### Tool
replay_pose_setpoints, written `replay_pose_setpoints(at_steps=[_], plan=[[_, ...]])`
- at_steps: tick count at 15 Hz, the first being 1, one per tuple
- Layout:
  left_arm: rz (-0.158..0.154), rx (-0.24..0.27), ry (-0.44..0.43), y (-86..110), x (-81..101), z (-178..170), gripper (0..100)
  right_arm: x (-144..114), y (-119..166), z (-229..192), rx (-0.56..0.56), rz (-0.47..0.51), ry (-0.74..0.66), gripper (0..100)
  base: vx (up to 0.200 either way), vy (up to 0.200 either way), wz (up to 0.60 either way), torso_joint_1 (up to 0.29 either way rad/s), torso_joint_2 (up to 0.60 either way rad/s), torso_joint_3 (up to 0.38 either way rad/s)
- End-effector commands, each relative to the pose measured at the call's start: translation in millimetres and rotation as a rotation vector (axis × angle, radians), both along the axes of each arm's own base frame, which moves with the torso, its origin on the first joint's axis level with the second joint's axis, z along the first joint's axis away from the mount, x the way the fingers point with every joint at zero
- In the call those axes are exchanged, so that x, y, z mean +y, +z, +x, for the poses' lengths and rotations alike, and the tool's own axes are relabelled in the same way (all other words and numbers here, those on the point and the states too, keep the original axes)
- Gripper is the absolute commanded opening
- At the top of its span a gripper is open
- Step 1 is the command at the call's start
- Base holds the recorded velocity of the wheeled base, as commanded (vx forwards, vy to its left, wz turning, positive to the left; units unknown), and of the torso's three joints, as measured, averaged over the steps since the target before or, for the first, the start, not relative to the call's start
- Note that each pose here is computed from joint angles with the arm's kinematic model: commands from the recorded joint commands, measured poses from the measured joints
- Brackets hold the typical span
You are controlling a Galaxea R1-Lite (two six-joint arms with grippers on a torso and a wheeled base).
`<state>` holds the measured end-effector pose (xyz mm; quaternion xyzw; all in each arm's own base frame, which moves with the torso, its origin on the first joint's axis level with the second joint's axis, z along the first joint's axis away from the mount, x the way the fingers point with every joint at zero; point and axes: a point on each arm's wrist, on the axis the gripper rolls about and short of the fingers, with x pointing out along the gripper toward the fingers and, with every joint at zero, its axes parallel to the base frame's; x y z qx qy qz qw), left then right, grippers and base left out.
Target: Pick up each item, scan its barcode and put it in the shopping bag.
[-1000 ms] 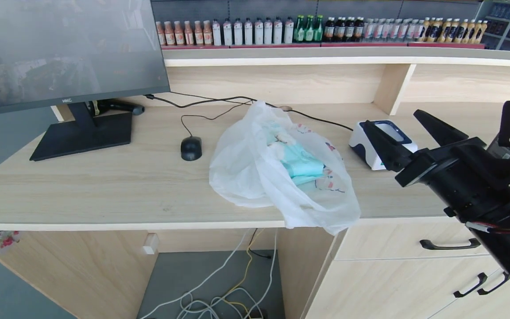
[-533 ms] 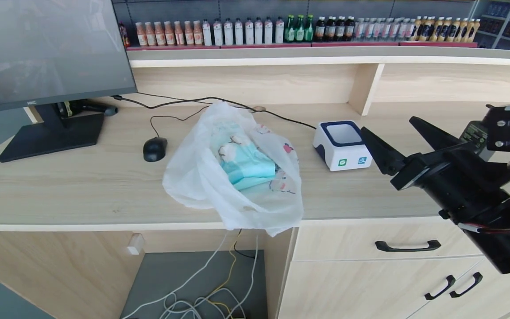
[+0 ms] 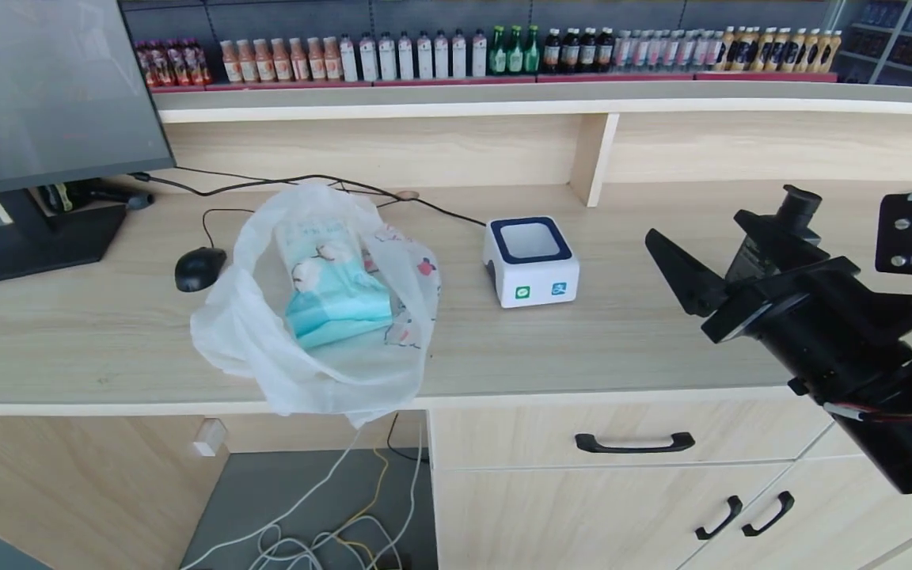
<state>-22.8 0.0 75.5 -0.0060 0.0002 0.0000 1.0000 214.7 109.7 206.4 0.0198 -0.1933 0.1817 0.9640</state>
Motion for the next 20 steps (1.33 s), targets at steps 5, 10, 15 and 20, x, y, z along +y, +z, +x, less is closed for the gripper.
replay_pose_setpoints(at_steps=[5, 10, 15, 20], plan=[[0.000, 0.000, 0.000, 0.0, 0.0, 0, 100, 0, 0, 0, -0.001, 0.000, -0.001, 100, 0.000, -0.200, 0.00, -0.002, 0.00, 0.001], [0.001, 0.000, 0.000, 0.0, 0.0, 0, 100, 0, -1, -1, 0.003, -0.003, -0.001, 100, 0.000, -0.200, 0.00, 0.000, 0.00, 0.001], [0.009, 0.000, 0.000, 0.0, 0.0, 0, 100, -13, -12, 1, 0.036, -0.044, -0.059, 100, 0.000, 0.000, 0.00, 0.000, 0.00, 0.000], [0.009, 0.000, 0.000, 0.0, 0.0, 0, 100, -7, -7, 19, 0.088, -0.067, -0.069, 100, 0.000, 0.000, 0.00, 0.000, 0.00, 0.000]])
